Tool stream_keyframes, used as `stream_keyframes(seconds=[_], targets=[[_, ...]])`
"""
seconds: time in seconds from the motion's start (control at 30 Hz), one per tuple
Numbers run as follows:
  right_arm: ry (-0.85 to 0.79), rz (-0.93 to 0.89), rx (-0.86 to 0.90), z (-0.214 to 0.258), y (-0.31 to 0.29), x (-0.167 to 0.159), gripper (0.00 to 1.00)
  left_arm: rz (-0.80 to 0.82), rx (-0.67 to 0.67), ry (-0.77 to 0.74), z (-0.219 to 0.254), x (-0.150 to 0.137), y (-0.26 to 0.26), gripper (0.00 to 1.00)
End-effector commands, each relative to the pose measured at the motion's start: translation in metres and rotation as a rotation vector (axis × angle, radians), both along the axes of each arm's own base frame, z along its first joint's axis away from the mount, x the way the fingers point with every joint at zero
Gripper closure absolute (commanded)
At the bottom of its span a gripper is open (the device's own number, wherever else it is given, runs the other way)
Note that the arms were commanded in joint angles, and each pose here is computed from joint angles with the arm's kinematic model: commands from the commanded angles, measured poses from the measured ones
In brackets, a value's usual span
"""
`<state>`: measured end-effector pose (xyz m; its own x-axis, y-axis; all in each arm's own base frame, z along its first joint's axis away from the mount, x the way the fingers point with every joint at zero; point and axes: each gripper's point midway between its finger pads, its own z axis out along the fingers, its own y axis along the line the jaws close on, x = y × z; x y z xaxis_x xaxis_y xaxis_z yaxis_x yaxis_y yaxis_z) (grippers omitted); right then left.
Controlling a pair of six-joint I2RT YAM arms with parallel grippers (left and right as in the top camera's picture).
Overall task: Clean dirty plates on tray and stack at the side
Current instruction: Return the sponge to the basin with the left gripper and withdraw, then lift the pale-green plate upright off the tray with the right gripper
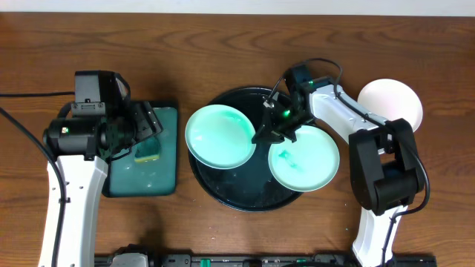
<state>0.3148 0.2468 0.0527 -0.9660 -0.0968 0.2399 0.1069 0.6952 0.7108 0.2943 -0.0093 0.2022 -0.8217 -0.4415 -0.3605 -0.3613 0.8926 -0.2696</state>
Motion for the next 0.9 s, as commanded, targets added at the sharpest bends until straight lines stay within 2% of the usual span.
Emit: stream_keyframes(seconds=[0.0,0.1,0.27,0.57,0.87], targets=[[-0.06,0.052,0.105,0.01,0.004,0.002,0.98,-0.003,-0.015,-0.001,0.001,-0.001,-0.003,0.2],[-0.158,0.071,0.02,0.0,-0.006,0.014,0.98,-0.003,-0.015,-0.001,0.001,-0.001,-0.003,0.2],[-0.345,0.065,-0.221,-0.001,-0.033,0.039,0.98,-0.003,-0.015,-0.001,0.001,-0.001,-0.003,0.2],[-0.643,-0.022,-0.499,0.074,-0.082,0.062,0.98,-0.003,-0.015,0.0,0.001,-0.001,-0.003,0.19],[-0.816,-0.029,-0.801,0.109,-0.121,0.065,0.99,-0.003,-0.015,0.0,0.001,-0.001,-0.003,0.2]])
